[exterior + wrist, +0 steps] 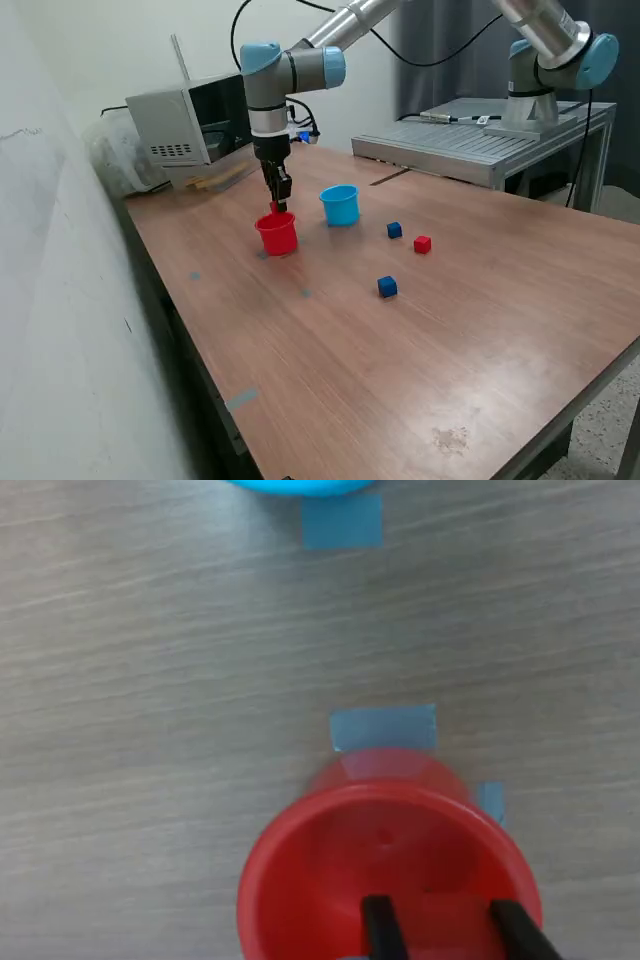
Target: Place red objects in the red bin, and blue objects in the blue bin.
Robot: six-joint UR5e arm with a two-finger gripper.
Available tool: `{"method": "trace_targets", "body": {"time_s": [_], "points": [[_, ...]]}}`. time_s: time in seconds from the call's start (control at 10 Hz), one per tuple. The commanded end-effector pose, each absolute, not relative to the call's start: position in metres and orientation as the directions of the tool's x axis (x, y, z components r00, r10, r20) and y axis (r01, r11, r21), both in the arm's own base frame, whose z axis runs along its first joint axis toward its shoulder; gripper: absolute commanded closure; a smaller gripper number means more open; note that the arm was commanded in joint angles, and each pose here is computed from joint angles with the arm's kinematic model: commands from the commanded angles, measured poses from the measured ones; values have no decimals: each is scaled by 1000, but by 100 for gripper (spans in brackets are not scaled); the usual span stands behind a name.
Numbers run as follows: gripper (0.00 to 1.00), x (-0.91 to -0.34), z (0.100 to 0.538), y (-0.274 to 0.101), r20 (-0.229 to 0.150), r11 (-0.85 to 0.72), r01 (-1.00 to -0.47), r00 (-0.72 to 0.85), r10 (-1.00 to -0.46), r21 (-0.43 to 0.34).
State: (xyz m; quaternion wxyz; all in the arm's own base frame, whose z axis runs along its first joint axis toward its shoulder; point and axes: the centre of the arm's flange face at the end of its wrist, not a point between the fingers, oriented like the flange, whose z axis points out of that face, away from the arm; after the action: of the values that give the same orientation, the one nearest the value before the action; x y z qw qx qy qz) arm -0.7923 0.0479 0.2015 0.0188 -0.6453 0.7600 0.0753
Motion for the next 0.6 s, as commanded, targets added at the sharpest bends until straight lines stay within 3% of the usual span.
{"method": "trace_targets", "body": {"time_s": [0.0, 0.1, 0.2, 0.5], "points": [[100, -795, 190, 49, -125, 157, -984, -166, -978, 80], [100, -795, 190, 54, -125, 163, -983, -172, -977, 80], [0, -795, 190, 54, -127, 163, -983, -172, -977, 80], [0, -796, 192, 55, -127, 163, -983, -173, -977, 85]]}}
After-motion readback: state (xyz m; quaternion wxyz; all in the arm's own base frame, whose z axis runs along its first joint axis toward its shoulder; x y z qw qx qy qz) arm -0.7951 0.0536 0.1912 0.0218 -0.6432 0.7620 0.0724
